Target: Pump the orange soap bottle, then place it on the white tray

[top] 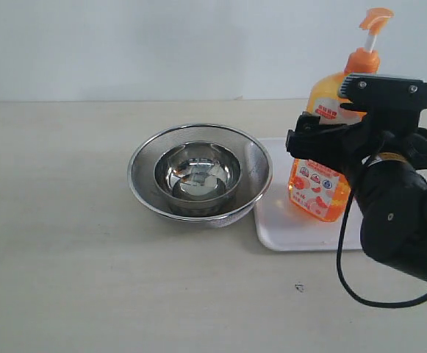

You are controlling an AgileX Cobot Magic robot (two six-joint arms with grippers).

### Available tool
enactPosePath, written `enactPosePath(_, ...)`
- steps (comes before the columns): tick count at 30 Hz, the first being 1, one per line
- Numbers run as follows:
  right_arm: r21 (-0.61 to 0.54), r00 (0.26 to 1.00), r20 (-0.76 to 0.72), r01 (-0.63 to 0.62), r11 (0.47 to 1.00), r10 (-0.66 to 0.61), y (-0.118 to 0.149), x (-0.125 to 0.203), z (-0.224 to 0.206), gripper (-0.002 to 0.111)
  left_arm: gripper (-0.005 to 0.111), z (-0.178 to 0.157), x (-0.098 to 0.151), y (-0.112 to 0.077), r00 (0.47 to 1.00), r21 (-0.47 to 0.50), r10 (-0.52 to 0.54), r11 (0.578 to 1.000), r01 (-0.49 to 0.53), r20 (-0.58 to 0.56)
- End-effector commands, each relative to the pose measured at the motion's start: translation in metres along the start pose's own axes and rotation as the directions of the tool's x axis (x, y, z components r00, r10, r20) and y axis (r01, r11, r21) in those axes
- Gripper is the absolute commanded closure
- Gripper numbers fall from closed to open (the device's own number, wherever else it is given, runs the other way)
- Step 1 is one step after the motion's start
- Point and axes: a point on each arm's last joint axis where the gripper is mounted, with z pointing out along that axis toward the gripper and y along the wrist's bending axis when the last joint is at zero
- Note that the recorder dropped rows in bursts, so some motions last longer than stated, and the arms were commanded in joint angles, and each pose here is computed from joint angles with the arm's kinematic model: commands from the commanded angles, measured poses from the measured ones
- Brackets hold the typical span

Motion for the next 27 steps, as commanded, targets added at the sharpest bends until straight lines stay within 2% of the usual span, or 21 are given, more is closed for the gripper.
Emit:
enactPosePath(1,-0.022,0.987,0.162,0.002,1.000,0.001,0.0042,-0.0127,0.0006,0.108,0.102,-0.0003,-0.0010,0.0001,1.000,-0.002,0.000,1.000,0.000,0.012)
enactPosePath(9,-0.034,0.989,0.148,0.027,0.999,-0.022,0.0059,-0.0117,0.0010,0.108,0.102,-0.0003,-0.0010,0.0001,1.000,-0.002,0.000,1.000,0.000,0.012)
enactPosePath(11,-0.039,0.991,0.133,0.030,0.999,-0.025,0.0063,-0.0103,0.0012,0.105,0.102,-0.0003,-0.0010,0.0001,1.000,-0.002,0.000,1.000,0.000,0.012)
enactPosePath(14,-0.044,0.992,0.127,0.033,0.998,-0.027,0.0069,-0.0097,0.0012,0.088,0.102,-0.0003,-0.0010,0.0001,1.000,-0.002,0.000,1.000,0.000,0.012)
enactPosePath(19,-0.064,0.995,0.096,0.031,0.997,-0.025,0.0085,-0.0069,0.0015,0.041,0.102,-0.0003,-0.0010,0.0001,1.000,-0.002,0.000,1.000,0.000,0.012)
enactPosePath(22,-0.061,0.994,0.106,0.031,0.998,-0.024,0.0083,-0.0078,0.0014,0.019,0.102,-0.0003,-0.0010,0.0001,1.000,-0.002,0.000,1.000,0.000,0.012)
enactPosePath(25,-0.060,0.994,0.103,0.032,0.998,-0.026,0.0082,-0.0075,0.0014,0.004,0.102,-0.0003,-0.0010,0.0001,1.000,-0.002,0.000,1.000,0.000,0.012)
enactPosePath(27,-0.061,0.995,0.098,0.032,0.998,-0.026,0.0083,-0.0071,0.0015,0.003,0.102,-0.0003,-0.0010,0.0001,1.000,-0.002,0.000,1.000,0.000,0.012)
